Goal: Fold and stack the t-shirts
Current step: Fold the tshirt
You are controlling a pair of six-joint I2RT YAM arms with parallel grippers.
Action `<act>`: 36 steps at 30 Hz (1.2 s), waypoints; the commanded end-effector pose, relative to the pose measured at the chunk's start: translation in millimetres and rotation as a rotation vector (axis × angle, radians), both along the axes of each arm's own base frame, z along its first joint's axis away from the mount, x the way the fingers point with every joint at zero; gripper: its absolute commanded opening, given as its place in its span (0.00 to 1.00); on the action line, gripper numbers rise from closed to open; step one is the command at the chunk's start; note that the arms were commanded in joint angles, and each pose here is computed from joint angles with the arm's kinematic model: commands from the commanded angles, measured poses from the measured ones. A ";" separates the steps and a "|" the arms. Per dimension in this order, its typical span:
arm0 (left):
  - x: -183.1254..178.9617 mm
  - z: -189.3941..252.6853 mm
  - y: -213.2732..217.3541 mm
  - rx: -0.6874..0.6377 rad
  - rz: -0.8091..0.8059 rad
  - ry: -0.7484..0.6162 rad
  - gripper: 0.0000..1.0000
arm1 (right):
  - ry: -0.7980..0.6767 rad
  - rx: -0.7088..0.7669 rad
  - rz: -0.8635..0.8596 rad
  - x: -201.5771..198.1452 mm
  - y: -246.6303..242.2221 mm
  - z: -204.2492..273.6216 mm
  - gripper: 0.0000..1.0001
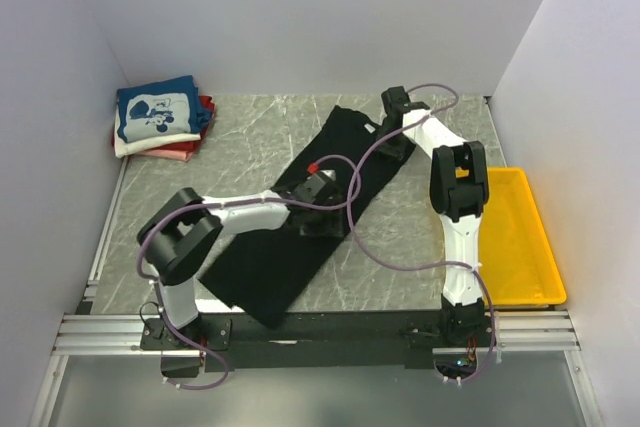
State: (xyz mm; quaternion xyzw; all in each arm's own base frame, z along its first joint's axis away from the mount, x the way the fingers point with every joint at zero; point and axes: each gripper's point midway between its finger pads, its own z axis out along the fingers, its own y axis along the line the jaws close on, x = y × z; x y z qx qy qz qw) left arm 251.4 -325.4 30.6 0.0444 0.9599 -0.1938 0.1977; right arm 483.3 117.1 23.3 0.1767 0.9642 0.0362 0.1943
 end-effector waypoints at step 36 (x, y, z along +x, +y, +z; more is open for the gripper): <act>233.6 50.7 -27.5 -0.071 0.062 -0.286 0.61 | -0.327 0.248 0.022 -2.9 10.6 147.2 0.49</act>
